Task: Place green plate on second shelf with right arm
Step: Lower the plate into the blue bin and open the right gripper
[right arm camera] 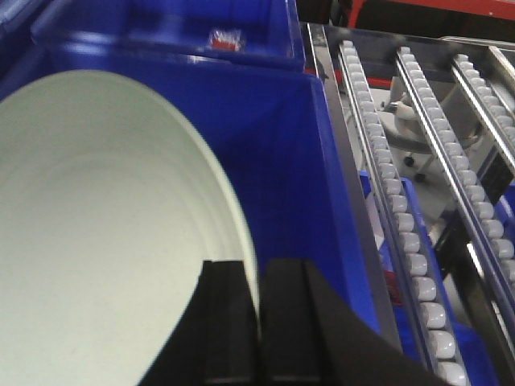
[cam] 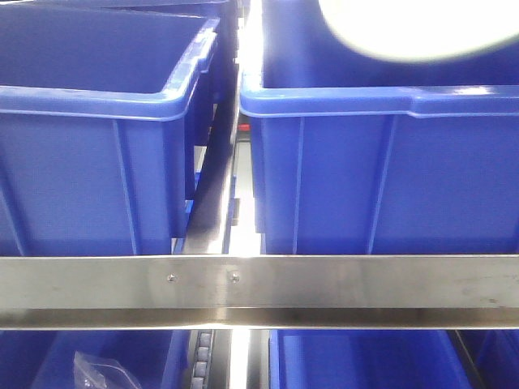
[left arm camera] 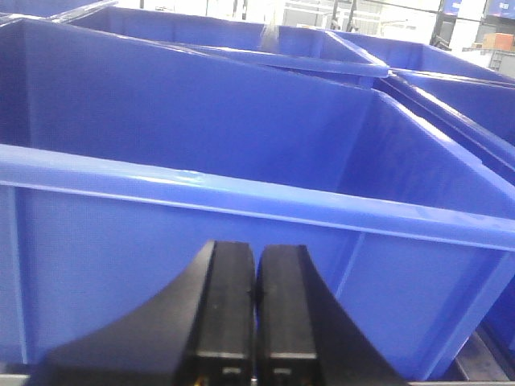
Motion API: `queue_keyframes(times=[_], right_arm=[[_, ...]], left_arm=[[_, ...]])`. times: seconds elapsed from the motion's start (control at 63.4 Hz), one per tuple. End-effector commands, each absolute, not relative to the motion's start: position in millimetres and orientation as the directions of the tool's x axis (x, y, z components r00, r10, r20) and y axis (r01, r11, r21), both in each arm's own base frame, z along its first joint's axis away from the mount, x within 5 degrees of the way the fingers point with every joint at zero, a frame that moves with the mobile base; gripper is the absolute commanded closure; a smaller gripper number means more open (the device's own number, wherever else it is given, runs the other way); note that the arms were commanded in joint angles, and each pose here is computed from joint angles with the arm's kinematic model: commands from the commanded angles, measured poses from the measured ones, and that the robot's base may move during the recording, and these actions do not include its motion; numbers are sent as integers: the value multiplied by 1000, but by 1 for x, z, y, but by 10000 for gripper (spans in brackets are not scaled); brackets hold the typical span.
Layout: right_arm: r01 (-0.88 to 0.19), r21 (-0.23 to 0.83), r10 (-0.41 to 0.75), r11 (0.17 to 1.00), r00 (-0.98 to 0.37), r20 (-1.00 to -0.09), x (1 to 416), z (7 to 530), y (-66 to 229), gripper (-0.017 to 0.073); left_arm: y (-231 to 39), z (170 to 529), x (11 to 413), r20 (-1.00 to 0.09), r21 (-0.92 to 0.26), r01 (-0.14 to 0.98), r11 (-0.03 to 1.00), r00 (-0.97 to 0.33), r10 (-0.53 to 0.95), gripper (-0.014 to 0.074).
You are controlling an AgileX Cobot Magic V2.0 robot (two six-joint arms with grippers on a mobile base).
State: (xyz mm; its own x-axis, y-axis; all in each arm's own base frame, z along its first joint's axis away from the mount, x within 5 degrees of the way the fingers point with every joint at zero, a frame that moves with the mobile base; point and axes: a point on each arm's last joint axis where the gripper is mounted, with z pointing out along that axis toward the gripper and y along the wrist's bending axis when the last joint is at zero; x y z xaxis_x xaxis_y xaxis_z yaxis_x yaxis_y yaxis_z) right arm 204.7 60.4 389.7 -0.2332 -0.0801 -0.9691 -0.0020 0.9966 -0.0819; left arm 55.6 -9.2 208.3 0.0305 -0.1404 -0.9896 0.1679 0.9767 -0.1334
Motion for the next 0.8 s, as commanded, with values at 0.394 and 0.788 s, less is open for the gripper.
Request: queue_keyframes(times=[0.394, 0.788], right_arm=[[18, -164, -162, 986, -104, -981, 262, 396, 88, 506], [85, -35, -26, 996, -105, -994, 282, 397, 78, 185]], left_arm=[[-9, 204, 55, -982, -144, 177, 974, 93, -162, 463], [-9, 204, 55, -982, -144, 177, 974, 93, -162, 463]])
